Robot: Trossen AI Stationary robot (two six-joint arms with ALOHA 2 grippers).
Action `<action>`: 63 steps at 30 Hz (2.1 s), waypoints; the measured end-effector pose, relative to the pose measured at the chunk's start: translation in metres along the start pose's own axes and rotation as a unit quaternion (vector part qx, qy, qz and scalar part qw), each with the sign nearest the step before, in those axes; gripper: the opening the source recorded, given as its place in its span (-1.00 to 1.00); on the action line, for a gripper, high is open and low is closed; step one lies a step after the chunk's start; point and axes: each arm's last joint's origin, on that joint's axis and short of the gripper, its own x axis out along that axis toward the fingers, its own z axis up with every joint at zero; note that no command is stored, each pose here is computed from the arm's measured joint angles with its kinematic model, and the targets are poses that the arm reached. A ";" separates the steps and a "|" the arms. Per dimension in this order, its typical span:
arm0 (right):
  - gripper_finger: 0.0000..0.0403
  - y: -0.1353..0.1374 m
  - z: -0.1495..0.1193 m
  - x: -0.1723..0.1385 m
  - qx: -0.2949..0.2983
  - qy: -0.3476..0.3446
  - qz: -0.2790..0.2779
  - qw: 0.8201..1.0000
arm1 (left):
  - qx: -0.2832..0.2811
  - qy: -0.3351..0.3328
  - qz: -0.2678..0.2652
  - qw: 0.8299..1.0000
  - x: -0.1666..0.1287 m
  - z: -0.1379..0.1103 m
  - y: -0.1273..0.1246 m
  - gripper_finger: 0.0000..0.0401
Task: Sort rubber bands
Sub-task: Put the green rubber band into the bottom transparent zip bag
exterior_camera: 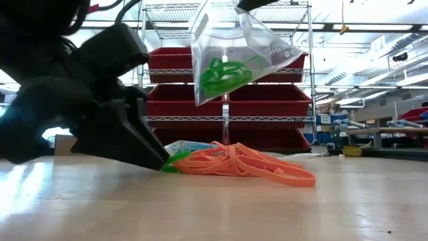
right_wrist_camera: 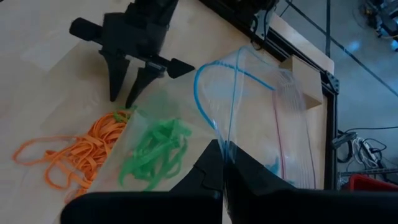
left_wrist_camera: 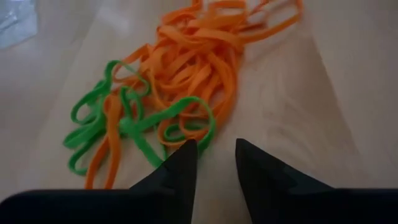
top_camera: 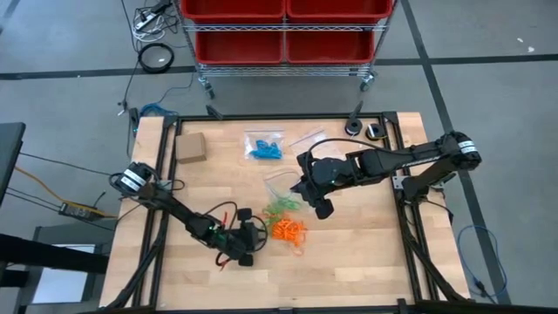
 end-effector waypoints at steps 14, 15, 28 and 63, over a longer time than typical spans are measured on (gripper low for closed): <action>-1.00 0.000 0.000 0.000 0.000 -0.002 0.000 1.000 | 0.036 0.031 0.032 0.998 0.000 0.004 0.002 -0.53; -1.00 0.000 0.000 0.000 0.000 -0.002 0.000 1.000 | 0.035 0.032 0.033 0.998 0.001 0.004 0.003 -0.55; -1.00 0.000 0.000 0.000 0.005 -0.002 0.000 1.000 | 0.074 0.068 0.007 0.995 -0.001 0.006 0.014 -0.97; -1.00 0.010 0.007 0.023 -0.037 -0.009 -0.006 0.999 | 0.010 -0.133 -0.083 0.988 -0.119 0.196 0.176 -1.00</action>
